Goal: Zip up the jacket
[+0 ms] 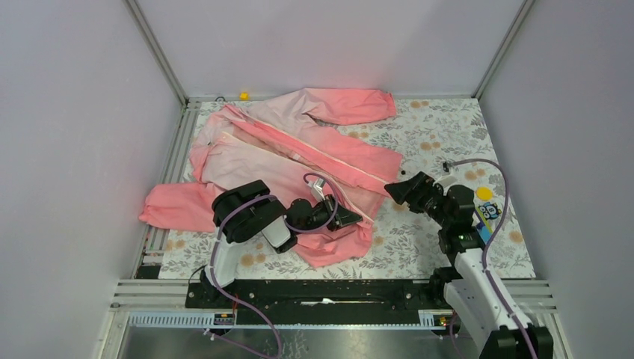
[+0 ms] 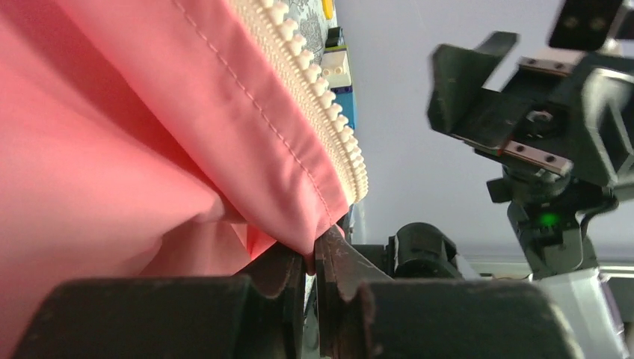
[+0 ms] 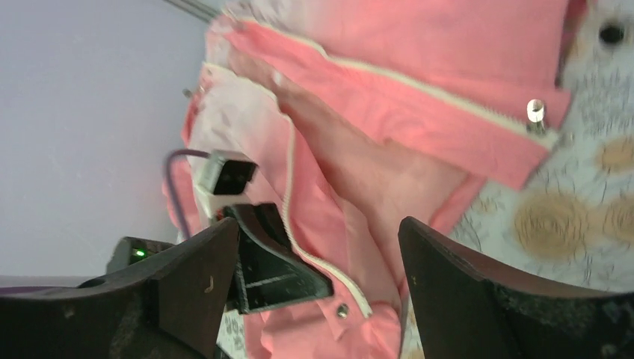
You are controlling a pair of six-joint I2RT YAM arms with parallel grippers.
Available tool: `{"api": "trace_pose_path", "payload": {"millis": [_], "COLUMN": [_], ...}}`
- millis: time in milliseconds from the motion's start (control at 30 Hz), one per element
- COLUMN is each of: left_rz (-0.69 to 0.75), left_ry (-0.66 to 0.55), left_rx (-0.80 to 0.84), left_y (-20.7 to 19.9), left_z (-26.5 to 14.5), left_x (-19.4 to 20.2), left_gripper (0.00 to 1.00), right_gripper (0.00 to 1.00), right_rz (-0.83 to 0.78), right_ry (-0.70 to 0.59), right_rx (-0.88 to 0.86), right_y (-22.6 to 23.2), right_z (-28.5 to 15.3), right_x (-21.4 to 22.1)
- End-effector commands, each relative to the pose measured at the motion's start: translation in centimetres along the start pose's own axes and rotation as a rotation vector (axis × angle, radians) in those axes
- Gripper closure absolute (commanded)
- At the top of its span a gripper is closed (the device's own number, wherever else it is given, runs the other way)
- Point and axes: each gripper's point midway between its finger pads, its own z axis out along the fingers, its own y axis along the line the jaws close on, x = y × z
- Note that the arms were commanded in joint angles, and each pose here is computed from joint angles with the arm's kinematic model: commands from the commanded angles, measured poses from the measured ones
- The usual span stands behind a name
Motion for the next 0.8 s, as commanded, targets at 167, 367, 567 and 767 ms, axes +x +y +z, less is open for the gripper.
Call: {"api": "trace_pose_path", "payload": {"millis": [167, 367, 567, 767], "left_rz": [0.154, 0.191, 0.18, 0.155], "left_ry": [-0.002, 0.0, 0.009, 0.009], "left_rx": [0.212, 0.243, 0.244, 0.237], "left_y": [-5.3, -6.1, -6.0, -5.9], "left_z": [-0.5, 0.0, 0.2, 0.2], "left_x": [0.0, -0.1, 0.0, 0.0], "left_gripper": [0.91, 0.91, 0.9, 0.77], "right_gripper": [0.32, 0.45, 0.49, 0.64], "right_rz": [0.198, 0.254, 0.27, 0.256], "right_ry": [0.394, 0.526, 0.531, 0.527], "right_rx": [-0.04, -0.122, -0.129, -0.136], "right_y": [-1.0, -1.3, -1.5, -1.4], "right_z": [0.3, -0.2, -0.1, 0.1], "right_x": [7.4, 10.6, 11.2, 11.3]}}
